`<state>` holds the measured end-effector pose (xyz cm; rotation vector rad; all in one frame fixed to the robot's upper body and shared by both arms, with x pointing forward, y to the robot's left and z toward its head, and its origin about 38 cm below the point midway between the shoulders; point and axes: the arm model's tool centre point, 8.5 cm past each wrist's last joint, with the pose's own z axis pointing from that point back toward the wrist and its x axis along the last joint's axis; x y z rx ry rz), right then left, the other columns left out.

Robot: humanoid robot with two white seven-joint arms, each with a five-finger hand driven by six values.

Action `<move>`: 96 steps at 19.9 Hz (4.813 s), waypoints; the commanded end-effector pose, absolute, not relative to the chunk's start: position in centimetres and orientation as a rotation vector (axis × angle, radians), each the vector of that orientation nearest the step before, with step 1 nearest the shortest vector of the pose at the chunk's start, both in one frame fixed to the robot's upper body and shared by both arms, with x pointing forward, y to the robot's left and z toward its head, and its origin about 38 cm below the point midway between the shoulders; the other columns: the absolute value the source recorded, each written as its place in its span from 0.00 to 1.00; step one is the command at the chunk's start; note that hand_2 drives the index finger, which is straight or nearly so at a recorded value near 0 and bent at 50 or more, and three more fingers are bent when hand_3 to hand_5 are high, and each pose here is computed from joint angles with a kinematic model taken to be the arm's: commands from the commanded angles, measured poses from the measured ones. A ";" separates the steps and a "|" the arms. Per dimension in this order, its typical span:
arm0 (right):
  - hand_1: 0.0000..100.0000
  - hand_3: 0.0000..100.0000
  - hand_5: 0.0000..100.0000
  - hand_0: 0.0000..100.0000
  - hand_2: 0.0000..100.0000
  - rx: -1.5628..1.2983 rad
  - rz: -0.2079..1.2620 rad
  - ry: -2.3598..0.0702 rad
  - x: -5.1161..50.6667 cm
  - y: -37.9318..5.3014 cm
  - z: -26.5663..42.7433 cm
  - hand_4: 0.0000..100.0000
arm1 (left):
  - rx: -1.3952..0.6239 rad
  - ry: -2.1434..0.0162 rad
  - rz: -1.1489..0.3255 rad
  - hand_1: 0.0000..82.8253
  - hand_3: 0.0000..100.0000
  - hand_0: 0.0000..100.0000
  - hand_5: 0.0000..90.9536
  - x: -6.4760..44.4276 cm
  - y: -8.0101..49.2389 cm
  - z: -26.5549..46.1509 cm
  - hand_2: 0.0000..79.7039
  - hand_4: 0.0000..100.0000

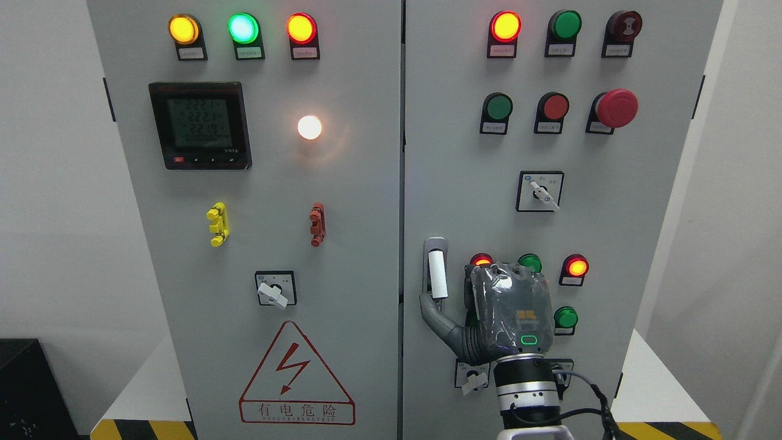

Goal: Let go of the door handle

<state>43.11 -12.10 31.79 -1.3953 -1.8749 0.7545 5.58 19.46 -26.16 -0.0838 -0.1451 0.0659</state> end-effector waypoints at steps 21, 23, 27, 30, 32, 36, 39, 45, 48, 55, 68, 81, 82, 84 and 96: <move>0.32 1.00 0.95 0.29 0.89 -1.426 0.691 -1.861 42.8 -13.4 31.8 1.00 | -0.084 -0.164 0.044 0.00 0.09 0.00 0.00 6.3 19.4 -26.1 0.03 0.01; 0.32 1.00 0.95 0.29 0.89 -1.432 0.681 -1.867 42.7 -13.4 32.0 1.00 | -0.084 -0.164 0.044 0.00 0.09 0.00 0.00 6.3 19.4 -26.1 0.03 0.01; 0.33 1.00 0.95 0.30 0.89 -1.439 0.672 -1.859 42.7 -13.8 32.1 1.00 | -0.084 -0.164 0.044 0.00 0.09 0.00 0.00 6.3 19.4 -26.1 0.03 0.01; 0.35 1.00 0.95 0.30 0.89 -1.440 0.670 -1.858 42.7 -13.8 32.1 1.00 | -0.084 -0.164 0.044 0.00 0.09 0.00 0.00 6.3 19.4 -26.1 0.03 0.01; 0.37 1.00 0.95 0.30 0.89 -1.440 0.669 -1.855 42.8 -13.9 32.0 1.00 | -0.084 -0.164 0.044 0.00 0.09 0.00 0.00 6.3 19.4 -26.1 0.03 0.01; 0.36 1.00 0.95 0.32 0.89 -1.444 0.663 -1.851 42.8 -14.2 32.1 1.00 | -0.084 -0.164 0.044 0.00 0.09 0.00 0.00 6.3 19.4 -26.1 0.03 0.01; 0.36 1.00 0.95 0.33 0.89 -1.443 0.661 -1.851 42.8 -14.2 32.1 1.00 | -0.084 -0.164 0.044 0.00 0.09 0.00 0.00 6.3 19.4 -26.1 0.03 0.01; 0.35 1.00 0.95 0.35 0.89 -1.448 0.646 -1.855 42.6 -14.4 32.4 1.00 | -0.084 -0.164 0.044 0.00 0.09 0.00 0.00 6.3 19.4 -26.1 0.03 0.01; 0.34 1.00 0.95 0.35 0.89 -1.454 0.640 -1.847 42.7 -14.8 32.4 1.00 | -0.084 -0.164 0.044 0.00 0.09 0.00 0.00 6.3 19.4 -26.1 0.03 0.01; 0.33 1.00 0.95 0.36 0.89 -1.456 0.630 -1.855 42.6 -14.9 32.7 1.00 | -0.084 -0.164 0.044 0.00 0.09 0.00 0.00 6.3 19.4 -26.1 0.03 0.01; 0.32 1.00 0.95 0.37 0.88 -1.465 0.619 -1.858 42.7 -15.1 33.3 1.00 | -0.084 -0.164 0.044 0.00 0.09 0.00 0.00 6.3 19.4 -26.1 0.03 0.01; 0.32 1.00 0.95 0.37 0.88 -1.474 0.606 -1.861 42.9 -15.4 33.8 1.00 | -0.084 -0.164 0.044 0.00 0.09 0.00 0.00 6.3 19.4 -26.1 0.03 0.01; 0.32 1.00 0.95 0.37 0.88 -1.473 0.607 -1.860 42.9 -15.4 33.8 1.00 | -0.084 -0.164 0.044 0.00 0.09 0.00 0.00 6.3 19.4 -26.1 0.03 0.01; 0.32 1.00 0.95 0.37 0.88 -1.474 0.606 -1.861 42.9 -15.4 33.8 1.00 | -0.084 -0.164 0.044 0.00 0.08 0.00 0.00 6.3 19.4 -26.1 0.03 0.01; 0.32 1.00 0.95 0.37 0.87 -1.426 0.649 -1.871 41.9 -14.8 31.7 1.00 | -0.084 -0.164 0.044 0.00 0.09 0.00 0.00 6.3 19.4 -26.1 0.03 0.01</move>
